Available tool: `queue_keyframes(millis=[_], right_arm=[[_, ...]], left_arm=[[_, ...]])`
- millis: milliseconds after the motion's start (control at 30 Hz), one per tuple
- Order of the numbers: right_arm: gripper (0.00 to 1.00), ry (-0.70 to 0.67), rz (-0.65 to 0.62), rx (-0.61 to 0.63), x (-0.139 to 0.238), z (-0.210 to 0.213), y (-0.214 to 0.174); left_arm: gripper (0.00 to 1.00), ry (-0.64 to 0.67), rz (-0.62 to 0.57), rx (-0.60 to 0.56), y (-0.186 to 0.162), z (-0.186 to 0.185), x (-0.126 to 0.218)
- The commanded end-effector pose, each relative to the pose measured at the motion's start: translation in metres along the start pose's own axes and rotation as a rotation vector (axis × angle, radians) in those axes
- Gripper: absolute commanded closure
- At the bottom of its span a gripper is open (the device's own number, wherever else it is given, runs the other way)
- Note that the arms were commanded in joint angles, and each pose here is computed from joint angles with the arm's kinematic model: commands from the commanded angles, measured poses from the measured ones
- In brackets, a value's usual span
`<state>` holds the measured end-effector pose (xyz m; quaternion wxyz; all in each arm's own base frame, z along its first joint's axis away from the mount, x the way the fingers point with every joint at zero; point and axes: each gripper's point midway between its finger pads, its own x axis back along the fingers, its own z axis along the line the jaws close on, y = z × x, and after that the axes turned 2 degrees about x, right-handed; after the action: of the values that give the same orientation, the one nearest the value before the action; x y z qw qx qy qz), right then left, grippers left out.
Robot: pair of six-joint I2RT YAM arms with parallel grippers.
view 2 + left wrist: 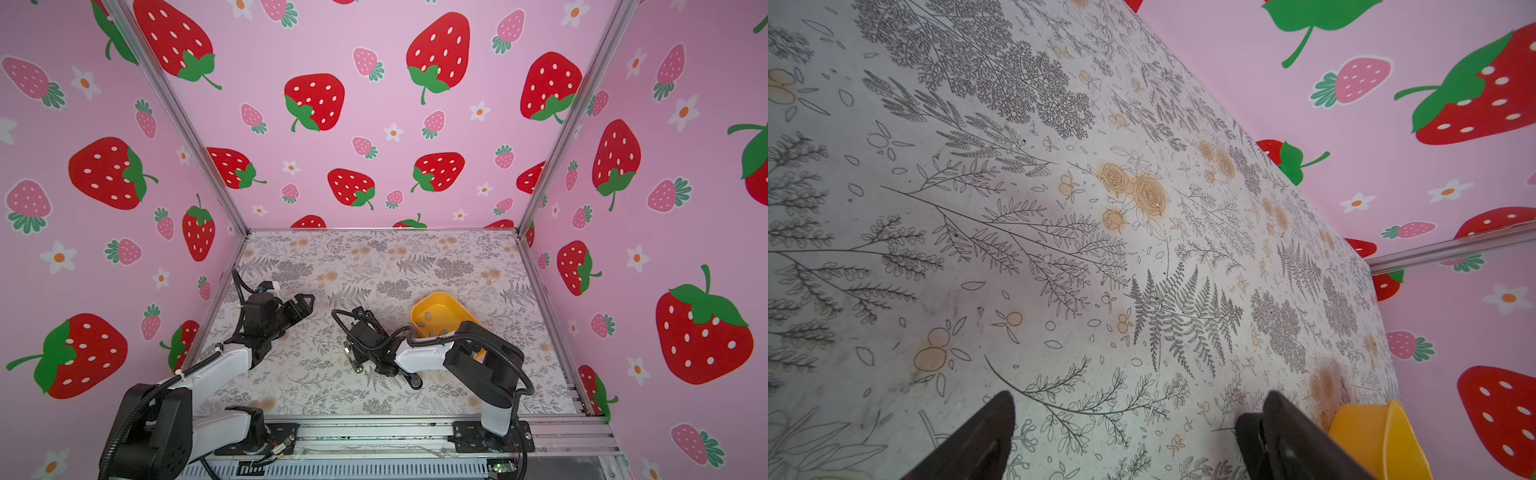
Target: Load the staples into the stapler
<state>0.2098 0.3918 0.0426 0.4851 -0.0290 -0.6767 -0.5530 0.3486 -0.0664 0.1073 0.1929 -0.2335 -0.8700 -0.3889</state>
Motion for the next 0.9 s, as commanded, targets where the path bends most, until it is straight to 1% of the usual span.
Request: queue_keyframes(millis=[0,167,333,433,867], right_arm=[[1.00,-0.018,0.064,0.002,0.005,-0.002,-0.025],[0.99,-0.035,0.067,0.000,0.008,-0.004,-0.031],[0.86,-0.036,0.074,-0.002,0.007,-0.004,-0.034],[0.81,-0.037,0.073,0.000,0.007,-0.004,-0.033],[0.67,-0.032,0.048,0.002,0.014,0.000,-0.018]], left_arm=[[0.06,-0.032,-0.038,-0.009,0.016,-0.015,0.002],[0.06,-0.031,-0.035,-0.010,0.016,-0.015,0.002],[0.06,-0.033,-0.040,-0.011,0.017,-0.016,0.003],[0.06,-0.032,-0.040,-0.010,0.017,-0.015,0.003],[0.06,-0.037,-0.039,-0.007,0.018,-0.017,0.003]])
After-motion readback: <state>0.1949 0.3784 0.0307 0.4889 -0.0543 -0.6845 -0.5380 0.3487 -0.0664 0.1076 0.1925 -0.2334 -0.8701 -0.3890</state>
